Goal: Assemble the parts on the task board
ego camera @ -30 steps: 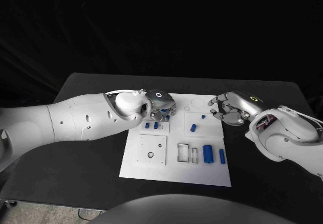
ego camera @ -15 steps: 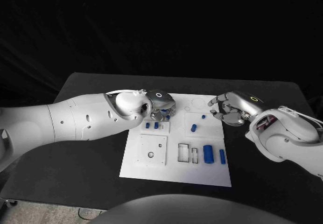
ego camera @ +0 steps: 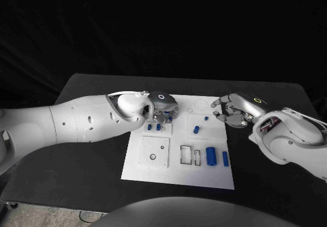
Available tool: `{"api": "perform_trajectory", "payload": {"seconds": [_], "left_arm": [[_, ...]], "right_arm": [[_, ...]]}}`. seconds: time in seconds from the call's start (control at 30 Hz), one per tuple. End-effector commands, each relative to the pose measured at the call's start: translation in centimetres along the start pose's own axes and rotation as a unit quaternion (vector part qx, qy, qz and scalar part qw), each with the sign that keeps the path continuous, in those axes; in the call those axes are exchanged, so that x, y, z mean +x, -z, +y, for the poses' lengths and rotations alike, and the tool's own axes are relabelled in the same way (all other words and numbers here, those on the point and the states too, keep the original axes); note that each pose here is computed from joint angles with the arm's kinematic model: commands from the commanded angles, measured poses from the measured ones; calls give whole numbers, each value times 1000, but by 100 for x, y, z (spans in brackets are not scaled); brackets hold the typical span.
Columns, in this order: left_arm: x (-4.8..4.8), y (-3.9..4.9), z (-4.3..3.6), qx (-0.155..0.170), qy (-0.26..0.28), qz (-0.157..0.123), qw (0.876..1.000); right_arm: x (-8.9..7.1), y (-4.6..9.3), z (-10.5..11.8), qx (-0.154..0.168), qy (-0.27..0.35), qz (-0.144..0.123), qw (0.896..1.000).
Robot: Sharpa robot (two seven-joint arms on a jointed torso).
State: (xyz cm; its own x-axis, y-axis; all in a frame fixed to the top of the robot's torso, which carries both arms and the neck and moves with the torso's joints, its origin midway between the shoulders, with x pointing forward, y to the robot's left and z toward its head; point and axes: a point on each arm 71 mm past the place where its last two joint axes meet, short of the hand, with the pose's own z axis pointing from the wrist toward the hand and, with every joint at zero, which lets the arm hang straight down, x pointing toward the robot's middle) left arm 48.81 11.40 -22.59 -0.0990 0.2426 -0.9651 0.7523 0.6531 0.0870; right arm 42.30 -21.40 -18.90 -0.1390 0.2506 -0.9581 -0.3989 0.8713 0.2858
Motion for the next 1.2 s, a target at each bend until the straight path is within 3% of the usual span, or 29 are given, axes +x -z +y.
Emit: {"api": "perform_trajectory", "payload": {"seconds": [0.03, 0.33, 0.63, 0.9, 1.1, 1.2], "left_arm": [[25, -9, -22, 8, 4, 2, 1000], [49, -5, -24, 7, 6, -6, 1000], [2, 31, -28, 12, 8, -42, 999], [-152, 127, -5, 13, 11, -66, 998], [-353, 208, 69, 9, 8, -71, 997], [-399, 237, 100, 8, 8, -67, 998]], "right_arm": [[2, 1, -1, 2, 2, 1, 1000], [1, 2, -7, 3, 2, 1, 1000], [1, -2, -11, 2, 1, 1, 1000], [7, -7, -14, 3, 0, 3, 1000], [14, -14, -13, 3, -1, 5, 1000], [15, -17, -15, 4, -1, 5, 1000]]}}
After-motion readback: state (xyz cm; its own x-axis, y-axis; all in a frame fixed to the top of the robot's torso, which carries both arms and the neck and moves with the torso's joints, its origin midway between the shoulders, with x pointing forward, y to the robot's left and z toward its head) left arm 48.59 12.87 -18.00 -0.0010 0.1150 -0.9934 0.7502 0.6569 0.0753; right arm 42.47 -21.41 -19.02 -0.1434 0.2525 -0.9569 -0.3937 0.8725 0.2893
